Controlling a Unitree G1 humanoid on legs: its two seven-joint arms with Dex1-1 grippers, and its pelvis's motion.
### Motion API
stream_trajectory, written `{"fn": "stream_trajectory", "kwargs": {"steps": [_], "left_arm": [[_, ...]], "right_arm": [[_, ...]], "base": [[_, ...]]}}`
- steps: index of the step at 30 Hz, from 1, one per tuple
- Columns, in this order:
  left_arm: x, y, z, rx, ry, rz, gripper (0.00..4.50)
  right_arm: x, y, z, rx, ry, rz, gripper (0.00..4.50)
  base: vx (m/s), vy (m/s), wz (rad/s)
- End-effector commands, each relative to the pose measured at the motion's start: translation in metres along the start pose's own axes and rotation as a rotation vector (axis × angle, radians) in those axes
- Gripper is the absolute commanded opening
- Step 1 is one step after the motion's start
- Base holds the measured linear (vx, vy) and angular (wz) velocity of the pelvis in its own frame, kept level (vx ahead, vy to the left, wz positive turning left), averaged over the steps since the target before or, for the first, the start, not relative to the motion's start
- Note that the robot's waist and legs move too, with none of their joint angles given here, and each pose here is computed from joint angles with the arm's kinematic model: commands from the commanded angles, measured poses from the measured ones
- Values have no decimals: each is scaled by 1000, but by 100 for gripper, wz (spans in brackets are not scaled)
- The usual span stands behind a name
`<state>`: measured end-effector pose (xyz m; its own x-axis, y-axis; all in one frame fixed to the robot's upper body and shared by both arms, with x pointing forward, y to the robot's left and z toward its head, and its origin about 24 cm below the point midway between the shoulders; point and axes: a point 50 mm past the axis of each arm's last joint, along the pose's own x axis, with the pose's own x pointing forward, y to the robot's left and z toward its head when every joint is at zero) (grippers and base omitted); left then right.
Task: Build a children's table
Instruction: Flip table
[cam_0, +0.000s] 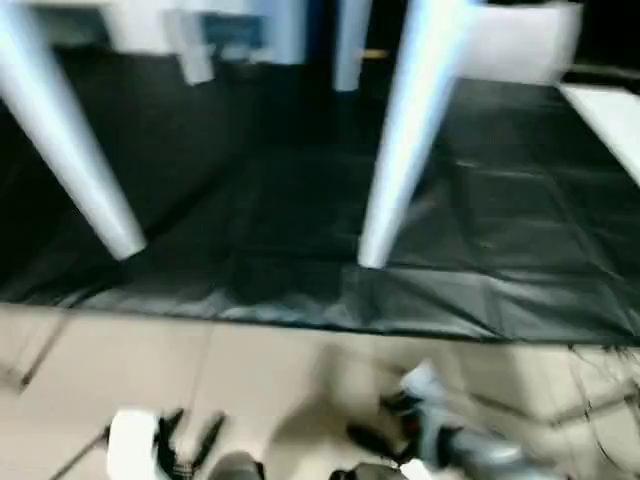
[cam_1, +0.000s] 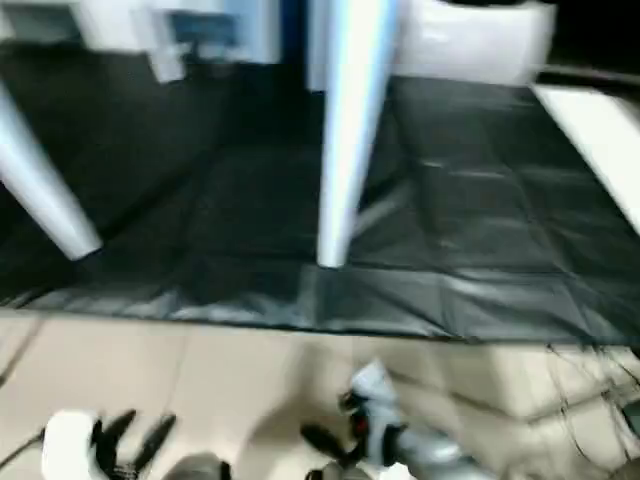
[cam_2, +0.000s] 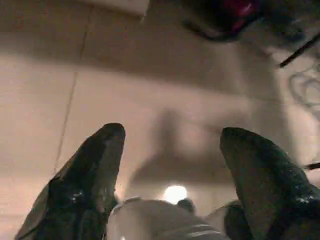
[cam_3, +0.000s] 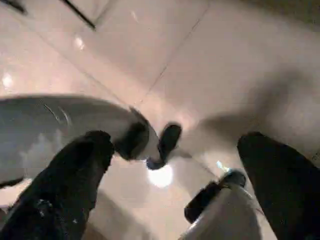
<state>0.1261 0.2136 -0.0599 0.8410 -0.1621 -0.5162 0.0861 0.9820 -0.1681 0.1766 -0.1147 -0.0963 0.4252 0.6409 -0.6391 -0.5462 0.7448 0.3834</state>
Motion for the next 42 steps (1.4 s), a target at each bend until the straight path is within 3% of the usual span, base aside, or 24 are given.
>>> {"fn": "stream_trajectory", "kwargs": {"steps": [1,3,4,7,10,12,15,21,29,42], "left_arm": [[25,3,-12,36,129,22,345],[39,6,-14,0,170,28,345],[44,7,-15,-27,181,29,363],[61,6,-20,-76,234,37,363],[71,8,-33,-49,363,105,363],[72,9,-36,-41,392,118,363],[72,5,-51,-68,492,136,363],[64,-2,-69,-101,575,127,363],[62,-2,-75,-117,592,150,441],[62,-2,-75,-117,592,150,446]], "right_arm": [[4,-20,-10,157,-5,-198,450],[8,-25,-15,244,2,-265,450],[8,-27,-18,263,15,-287,450],[11,-29,-28,315,45,-341,450],[12,-32,-41,325,112,-460,450],[12,-32,-43,319,121,-477,450],[11,-32,-54,271,257,-515,450],[0,-37,-71,273,312,-517,450],[-2,-35,-77,284,326,-501,450],[-2,-35,-77,284,326,-501,450]], "base": [[19,50,-1],[-12,31,0],[-63,66,1],[-67,71,0],[0,0,0],[0,0,0],[0,0,0],[0,0,0],[0,0,0],[0,0,0]]}}
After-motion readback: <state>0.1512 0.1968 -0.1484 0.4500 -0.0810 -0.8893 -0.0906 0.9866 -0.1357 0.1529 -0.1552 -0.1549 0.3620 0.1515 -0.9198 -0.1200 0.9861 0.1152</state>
